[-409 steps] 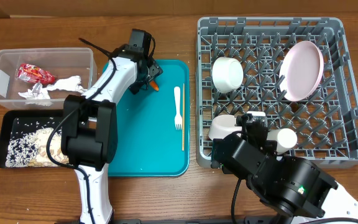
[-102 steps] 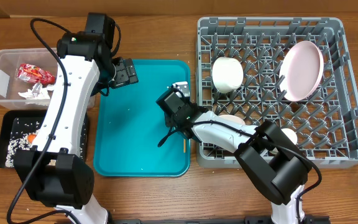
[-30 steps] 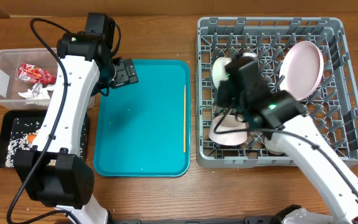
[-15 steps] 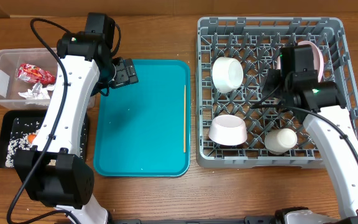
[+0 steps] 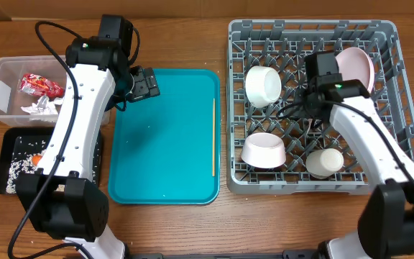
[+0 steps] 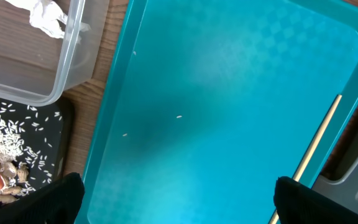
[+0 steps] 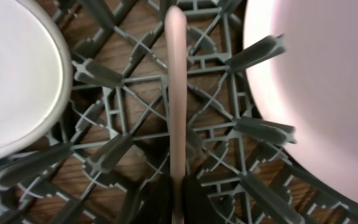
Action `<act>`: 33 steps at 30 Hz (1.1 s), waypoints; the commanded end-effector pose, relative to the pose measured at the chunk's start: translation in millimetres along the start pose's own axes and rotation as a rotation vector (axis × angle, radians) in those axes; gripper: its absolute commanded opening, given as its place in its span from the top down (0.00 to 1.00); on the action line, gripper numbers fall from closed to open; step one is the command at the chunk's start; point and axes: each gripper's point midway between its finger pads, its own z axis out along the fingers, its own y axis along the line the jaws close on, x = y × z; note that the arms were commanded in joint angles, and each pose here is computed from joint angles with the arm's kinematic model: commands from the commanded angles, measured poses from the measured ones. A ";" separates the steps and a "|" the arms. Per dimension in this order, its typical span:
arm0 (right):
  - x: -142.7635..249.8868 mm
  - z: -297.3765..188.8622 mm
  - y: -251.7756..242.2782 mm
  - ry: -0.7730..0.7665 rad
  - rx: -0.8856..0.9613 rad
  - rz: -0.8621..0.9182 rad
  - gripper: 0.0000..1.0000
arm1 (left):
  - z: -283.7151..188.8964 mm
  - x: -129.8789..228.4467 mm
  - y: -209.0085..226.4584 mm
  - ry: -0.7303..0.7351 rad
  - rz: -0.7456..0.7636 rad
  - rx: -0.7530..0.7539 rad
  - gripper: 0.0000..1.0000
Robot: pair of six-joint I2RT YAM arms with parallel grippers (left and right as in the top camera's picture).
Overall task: Sort waste into correct bins and load items into the dishwasher rack
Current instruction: 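Release the fork in the rack's back area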
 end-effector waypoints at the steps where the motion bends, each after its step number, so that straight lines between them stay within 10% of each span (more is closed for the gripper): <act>1: 9.5 15.2 6.8 0.050 -0.020 -0.024 0.95 | -1.8 -5.6 -3.0 -0.019 0.023 -0.003 0.00; 11: 12.4 20.2 9.7 0.068 -0.031 -0.026 0.95 | -1.8 -5.6 -3.2 -0.019 0.024 -0.003 0.00; 15: 9.1 18.2 12.7 0.060 -0.047 -0.024 0.44 | -1.8 -5.6 -3.2 -0.019 0.024 -0.003 0.00; 33: 7.1 -120.5 98.3 0.130 -0.455 -0.037 0.44 | -1.8 -6.0 -2.3 -0.019 0.022 -0.004 0.00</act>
